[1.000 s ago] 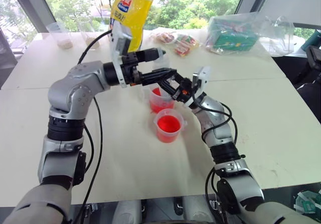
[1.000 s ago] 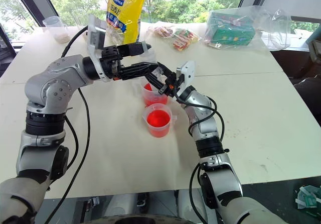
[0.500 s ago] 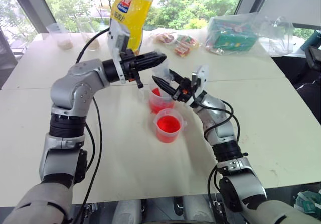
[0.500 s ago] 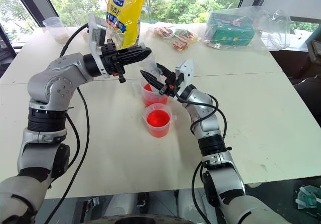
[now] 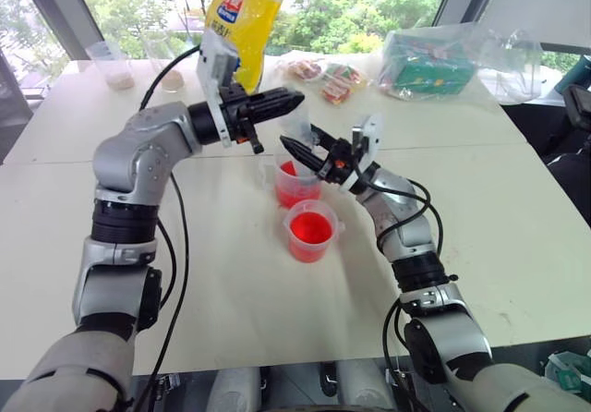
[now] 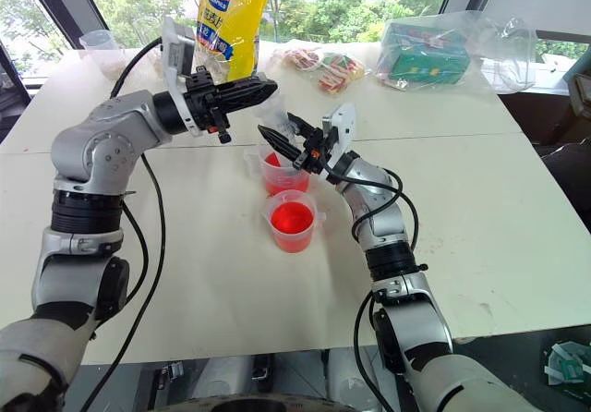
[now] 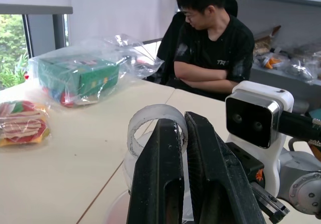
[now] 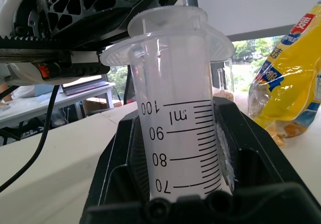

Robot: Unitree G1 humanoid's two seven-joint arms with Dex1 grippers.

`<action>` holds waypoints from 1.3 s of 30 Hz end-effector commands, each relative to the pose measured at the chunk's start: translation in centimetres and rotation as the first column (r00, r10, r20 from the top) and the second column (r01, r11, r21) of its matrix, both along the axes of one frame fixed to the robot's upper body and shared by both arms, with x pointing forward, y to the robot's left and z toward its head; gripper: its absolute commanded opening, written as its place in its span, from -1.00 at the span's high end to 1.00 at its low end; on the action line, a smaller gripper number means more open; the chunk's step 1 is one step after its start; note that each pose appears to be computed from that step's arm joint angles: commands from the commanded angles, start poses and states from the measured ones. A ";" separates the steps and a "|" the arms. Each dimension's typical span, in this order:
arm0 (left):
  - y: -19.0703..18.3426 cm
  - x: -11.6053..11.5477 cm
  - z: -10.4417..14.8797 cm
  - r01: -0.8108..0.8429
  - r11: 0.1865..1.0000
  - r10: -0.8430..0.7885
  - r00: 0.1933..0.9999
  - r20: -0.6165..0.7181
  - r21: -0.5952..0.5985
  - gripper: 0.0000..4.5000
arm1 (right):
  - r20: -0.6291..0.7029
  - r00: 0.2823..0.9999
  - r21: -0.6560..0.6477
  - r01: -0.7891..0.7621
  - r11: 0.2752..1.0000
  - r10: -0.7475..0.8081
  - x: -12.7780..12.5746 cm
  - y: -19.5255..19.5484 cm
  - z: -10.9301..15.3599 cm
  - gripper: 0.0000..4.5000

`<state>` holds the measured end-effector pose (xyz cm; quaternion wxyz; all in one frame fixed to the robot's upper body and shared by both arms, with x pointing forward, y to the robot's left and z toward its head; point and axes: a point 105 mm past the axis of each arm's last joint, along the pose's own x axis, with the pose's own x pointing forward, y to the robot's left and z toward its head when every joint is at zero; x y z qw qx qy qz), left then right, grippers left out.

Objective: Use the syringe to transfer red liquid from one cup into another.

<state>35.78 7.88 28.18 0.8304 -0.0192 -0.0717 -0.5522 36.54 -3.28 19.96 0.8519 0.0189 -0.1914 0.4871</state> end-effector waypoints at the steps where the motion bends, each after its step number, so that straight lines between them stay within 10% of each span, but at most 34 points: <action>1: 2.4 0.0 6.1 -0.104 0.985 0.127 0.975 0.180 -0.136 0.97 | -0.022 0.993 -0.076 -0.115 0.990 0.114 -1.4 1.9 -1.8 0.38; 28: 1.9 -0.2 5.1 -0.079 0.994 0.091 0.980 0.175 -0.077 0.97 | -0.003 0.993 -0.056 -0.114 0.992 0.114 -1.5 1.9 -0.7 0.38; 39: 2.4 -2.1 0.0 -0.009 0.998 0.005 0.998 0.059 0.063 -0.99 | 0.055 0.996 0.086 -0.080 0.993 0.076 -1.3 0.7 4.7 0.38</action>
